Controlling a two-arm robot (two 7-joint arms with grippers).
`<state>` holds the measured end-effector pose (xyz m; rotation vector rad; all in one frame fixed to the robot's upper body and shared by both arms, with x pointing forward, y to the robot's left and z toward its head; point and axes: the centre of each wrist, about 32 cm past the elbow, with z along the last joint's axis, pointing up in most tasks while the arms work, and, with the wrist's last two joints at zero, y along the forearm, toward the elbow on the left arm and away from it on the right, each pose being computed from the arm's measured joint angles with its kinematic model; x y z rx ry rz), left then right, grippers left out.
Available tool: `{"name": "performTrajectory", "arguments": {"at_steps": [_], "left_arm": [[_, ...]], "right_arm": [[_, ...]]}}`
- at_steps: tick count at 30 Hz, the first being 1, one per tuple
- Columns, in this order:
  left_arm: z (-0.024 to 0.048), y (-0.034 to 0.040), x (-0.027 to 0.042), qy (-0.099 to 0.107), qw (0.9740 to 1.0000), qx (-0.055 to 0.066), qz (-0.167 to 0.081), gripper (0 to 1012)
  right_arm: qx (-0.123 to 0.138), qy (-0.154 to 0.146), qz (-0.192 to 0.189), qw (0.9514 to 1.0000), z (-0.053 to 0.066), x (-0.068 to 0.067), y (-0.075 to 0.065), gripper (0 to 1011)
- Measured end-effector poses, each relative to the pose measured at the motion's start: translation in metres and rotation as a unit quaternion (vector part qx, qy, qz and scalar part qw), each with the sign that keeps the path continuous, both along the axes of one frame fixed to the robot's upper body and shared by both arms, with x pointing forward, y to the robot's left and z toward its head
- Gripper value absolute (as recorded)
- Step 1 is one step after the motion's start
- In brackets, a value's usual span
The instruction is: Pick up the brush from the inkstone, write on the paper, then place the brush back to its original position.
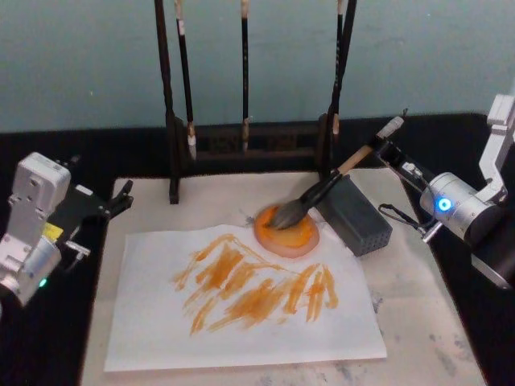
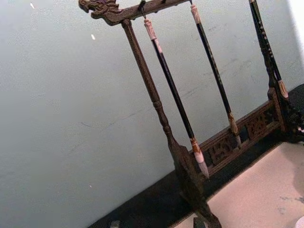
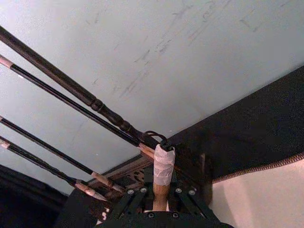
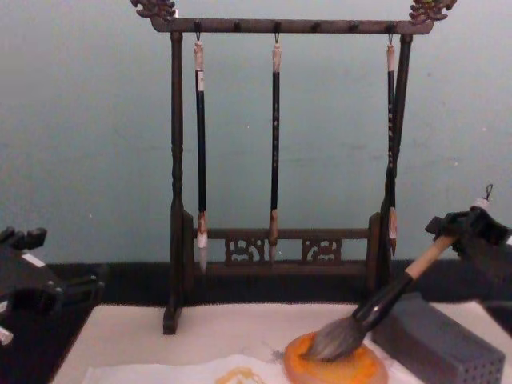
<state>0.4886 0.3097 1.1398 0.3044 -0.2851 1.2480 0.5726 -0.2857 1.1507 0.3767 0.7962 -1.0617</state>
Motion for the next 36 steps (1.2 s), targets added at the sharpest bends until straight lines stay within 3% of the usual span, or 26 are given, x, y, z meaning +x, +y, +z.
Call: {"name": "performTrajectory", "arguments": {"at_steps": [11,36], "left_arm": [[0.0,0.0,0.0,0.0,1.0,0.0,0.0,1001],[0.0,0.0,0.0,0.0,1.0,0.0,0.0,1001]], "right_arm": [[0.0,0.0,0.0,1.0,0.0001,0.0001,0.0,162],[0.001,-0.001,0.001,1.0,0.0002,-0.0001,0.0,924]]}}
